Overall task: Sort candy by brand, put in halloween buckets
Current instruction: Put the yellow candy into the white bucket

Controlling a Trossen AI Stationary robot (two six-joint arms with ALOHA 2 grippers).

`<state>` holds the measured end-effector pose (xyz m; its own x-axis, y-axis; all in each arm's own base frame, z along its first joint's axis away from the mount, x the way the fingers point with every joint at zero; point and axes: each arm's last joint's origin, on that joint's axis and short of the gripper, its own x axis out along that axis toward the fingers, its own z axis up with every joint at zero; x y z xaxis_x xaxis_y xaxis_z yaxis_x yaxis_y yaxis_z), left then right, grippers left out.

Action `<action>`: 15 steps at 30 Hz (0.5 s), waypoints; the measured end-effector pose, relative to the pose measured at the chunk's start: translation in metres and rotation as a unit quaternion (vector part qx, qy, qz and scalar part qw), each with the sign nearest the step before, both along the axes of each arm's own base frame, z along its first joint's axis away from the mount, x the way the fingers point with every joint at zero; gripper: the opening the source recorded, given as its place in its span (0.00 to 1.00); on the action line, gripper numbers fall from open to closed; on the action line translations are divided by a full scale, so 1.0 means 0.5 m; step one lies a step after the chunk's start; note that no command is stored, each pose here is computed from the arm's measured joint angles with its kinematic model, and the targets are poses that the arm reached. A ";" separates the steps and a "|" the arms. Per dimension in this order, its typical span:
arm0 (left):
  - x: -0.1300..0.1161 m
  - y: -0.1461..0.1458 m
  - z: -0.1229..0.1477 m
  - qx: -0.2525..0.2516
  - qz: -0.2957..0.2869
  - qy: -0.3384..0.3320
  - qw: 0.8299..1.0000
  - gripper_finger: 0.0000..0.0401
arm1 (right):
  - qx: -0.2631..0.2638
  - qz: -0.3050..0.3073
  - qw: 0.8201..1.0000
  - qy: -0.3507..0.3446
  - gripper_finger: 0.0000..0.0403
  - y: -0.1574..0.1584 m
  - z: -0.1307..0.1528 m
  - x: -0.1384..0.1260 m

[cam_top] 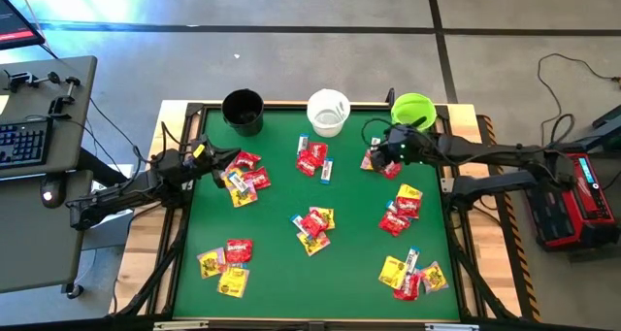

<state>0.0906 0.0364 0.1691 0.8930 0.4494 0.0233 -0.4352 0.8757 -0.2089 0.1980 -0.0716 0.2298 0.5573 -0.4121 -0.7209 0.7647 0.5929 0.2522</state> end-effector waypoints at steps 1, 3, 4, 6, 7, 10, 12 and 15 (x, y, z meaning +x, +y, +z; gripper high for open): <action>0.000 0.000 0.000 0.000 0.000 0.000 1.000 0.00 | 0.004 -0.008 1.000 0.013 0.36 0.000 0.002 0.004; 0.000 0.000 0.000 0.000 0.000 0.000 1.000 0.00 | 0.018 -0.023 0.999 0.035 0.36 -0.004 0.006 0.014; 0.000 0.000 0.000 0.000 0.000 0.000 1.000 0.00 | 0.023 -0.026 0.998 0.046 0.36 -0.007 0.009 0.019; 0.000 0.000 0.000 0.000 0.000 0.000 1.000 0.00 | 0.034 -0.035 0.996 0.071 0.36 -0.012 0.011 0.029; 0.000 0.000 0.000 0.000 0.000 0.000 1.000 0.00 | 0.038 -0.037 0.995 0.086 0.36 -0.014 0.010 0.034; 0.000 0.000 0.000 0.000 0.000 0.000 1.000 0.00 | 0.042 -0.042 0.991 0.121 0.36 -0.021 0.008 0.051; 0.000 0.000 0.000 0.000 0.000 0.000 1.000 0.00 | 0.032 -0.052 0.988 0.143 0.36 -0.026 0.009 0.061; 0.000 0.000 0.000 0.000 0.000 0.000 1.000 0.00 | 0.031 -0.056 0.983 0.170 0.36 -0.035 0.008 0.075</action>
